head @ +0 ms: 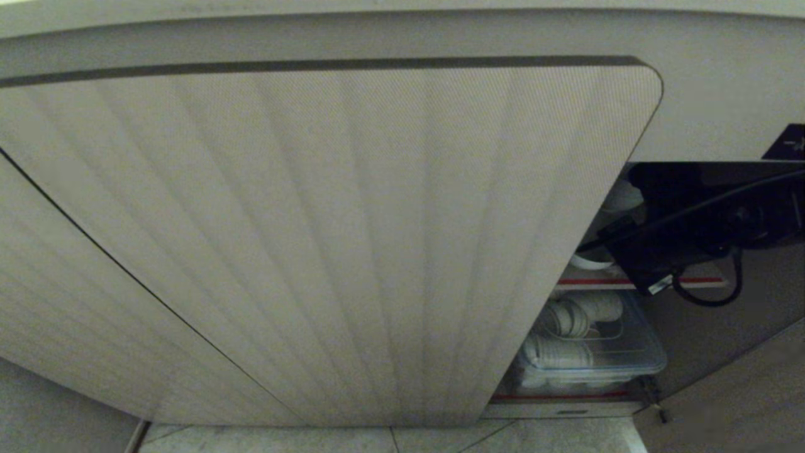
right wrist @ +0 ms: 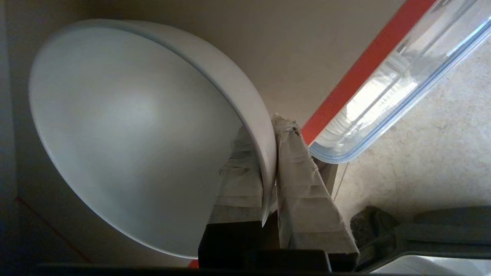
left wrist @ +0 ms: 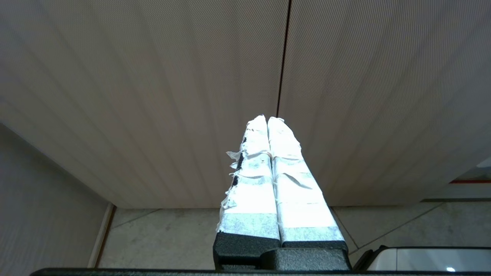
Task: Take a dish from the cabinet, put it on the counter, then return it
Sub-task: Put it back into the cabinet
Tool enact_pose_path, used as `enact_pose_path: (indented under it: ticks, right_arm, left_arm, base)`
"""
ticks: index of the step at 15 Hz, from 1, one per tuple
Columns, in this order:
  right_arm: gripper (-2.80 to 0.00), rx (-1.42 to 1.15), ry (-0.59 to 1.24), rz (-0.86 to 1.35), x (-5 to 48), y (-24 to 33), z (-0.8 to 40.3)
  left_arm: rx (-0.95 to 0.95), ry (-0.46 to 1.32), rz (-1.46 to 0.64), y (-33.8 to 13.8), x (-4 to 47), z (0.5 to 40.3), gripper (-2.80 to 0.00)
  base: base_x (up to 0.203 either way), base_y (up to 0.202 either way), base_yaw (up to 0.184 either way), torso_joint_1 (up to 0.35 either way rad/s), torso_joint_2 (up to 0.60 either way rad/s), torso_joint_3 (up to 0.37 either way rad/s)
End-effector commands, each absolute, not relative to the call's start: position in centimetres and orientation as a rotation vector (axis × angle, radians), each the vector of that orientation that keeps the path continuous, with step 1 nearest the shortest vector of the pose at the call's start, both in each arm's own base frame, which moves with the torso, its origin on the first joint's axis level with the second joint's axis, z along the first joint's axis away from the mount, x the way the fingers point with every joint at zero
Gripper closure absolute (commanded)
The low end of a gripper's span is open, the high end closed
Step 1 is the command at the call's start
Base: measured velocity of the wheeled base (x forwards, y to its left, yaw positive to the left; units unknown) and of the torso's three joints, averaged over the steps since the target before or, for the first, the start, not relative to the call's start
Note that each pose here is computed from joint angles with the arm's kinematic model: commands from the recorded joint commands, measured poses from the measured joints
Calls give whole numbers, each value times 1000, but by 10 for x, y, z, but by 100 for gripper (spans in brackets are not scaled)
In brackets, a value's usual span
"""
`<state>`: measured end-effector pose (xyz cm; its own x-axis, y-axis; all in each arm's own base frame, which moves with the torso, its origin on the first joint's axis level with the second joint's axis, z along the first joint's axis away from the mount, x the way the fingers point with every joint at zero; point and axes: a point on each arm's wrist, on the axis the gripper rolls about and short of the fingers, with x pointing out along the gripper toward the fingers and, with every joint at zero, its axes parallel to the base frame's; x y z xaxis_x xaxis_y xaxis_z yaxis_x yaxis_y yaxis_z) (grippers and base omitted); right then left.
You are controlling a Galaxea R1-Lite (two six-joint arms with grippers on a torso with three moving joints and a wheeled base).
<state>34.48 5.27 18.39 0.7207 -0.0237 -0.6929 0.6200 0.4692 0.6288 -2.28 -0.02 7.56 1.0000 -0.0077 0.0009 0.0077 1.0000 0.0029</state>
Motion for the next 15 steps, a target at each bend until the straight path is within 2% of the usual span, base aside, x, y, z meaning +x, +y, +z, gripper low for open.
enact_pose_path:
  ticks: [1, 15]
  right_arm:
    - [0, 1022, 677, -440, 347, 53, 182]
    - [0, 1020, 661, -444, 356, 54, 179]
  left_arm:
    - [3, -2, -8, 0, -23, 76, 0]
    - [3, -2, -8, 0, -23, 76, 0]
  base:
    - [0, 0, 0, 0, 0, 0]
    - [0, 0, 0, 0, 0, 0]
